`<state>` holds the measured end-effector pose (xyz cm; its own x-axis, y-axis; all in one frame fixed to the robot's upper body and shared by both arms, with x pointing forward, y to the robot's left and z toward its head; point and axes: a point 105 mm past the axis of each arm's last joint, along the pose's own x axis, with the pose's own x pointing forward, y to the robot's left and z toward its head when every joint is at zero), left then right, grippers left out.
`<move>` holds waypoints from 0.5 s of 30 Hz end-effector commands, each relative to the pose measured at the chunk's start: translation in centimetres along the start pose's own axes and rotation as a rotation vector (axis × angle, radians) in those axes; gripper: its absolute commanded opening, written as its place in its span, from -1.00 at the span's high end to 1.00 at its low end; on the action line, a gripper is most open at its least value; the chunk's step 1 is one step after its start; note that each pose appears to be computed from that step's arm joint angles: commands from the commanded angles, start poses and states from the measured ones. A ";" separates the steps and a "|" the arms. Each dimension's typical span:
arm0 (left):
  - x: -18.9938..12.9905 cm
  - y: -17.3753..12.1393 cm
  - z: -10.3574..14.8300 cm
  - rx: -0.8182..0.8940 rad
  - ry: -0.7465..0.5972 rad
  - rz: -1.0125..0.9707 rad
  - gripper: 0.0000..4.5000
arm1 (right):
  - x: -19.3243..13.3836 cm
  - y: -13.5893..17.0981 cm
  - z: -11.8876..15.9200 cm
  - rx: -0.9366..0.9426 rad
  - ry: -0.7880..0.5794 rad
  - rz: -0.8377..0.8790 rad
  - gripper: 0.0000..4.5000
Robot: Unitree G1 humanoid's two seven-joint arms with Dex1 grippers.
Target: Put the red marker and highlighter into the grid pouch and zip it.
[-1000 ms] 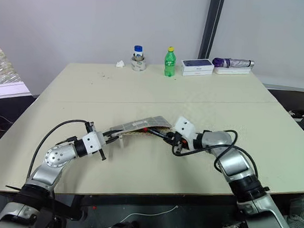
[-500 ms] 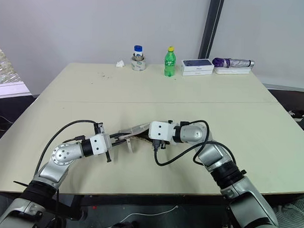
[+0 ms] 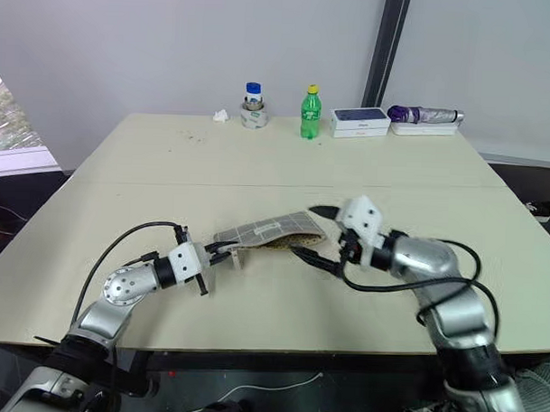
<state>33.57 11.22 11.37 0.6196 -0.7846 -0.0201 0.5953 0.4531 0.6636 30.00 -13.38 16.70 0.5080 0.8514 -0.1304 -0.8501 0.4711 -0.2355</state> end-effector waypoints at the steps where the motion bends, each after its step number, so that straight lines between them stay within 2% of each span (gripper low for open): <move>1: 1.5 0.7 2.3 0.137 -0.062 0.000 1.00 | 0.3 0.9 -3.3 0.155 -0.014 -0.065 -0.99; 2: 1.8 0.6 2.6 0.172 -0.066 -0.011 1.00 | 0.6 1.6 -4.7 0.165 0.006 -0.077 -0.99; 4: 2.1 0.9 3.1 0.229 -0.071 -0.020 1.00 | 1.5 3.9 -5.8 0.215 0.015 -0.028 -0.99; 6: 2.4 1.2 3.4 0.252 -0.075 -0.023 1.00 | 2.9 5.1 -5.6 0.250 -0.002 -0.016 -0.99; 15: 3.2 0.9 3.6 0.275 -0.076 -0.048 1.00 | 9.1 5.8 -2.6 0.394 -0.123 -0.010 -0.99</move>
<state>34.26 8.20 13.34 0.5615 -0.8262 -0.0458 0.4955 0.2914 0.8183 29.78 -3.91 11.16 0.5168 0.8558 -0.0222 -0.8458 0.5144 0.1414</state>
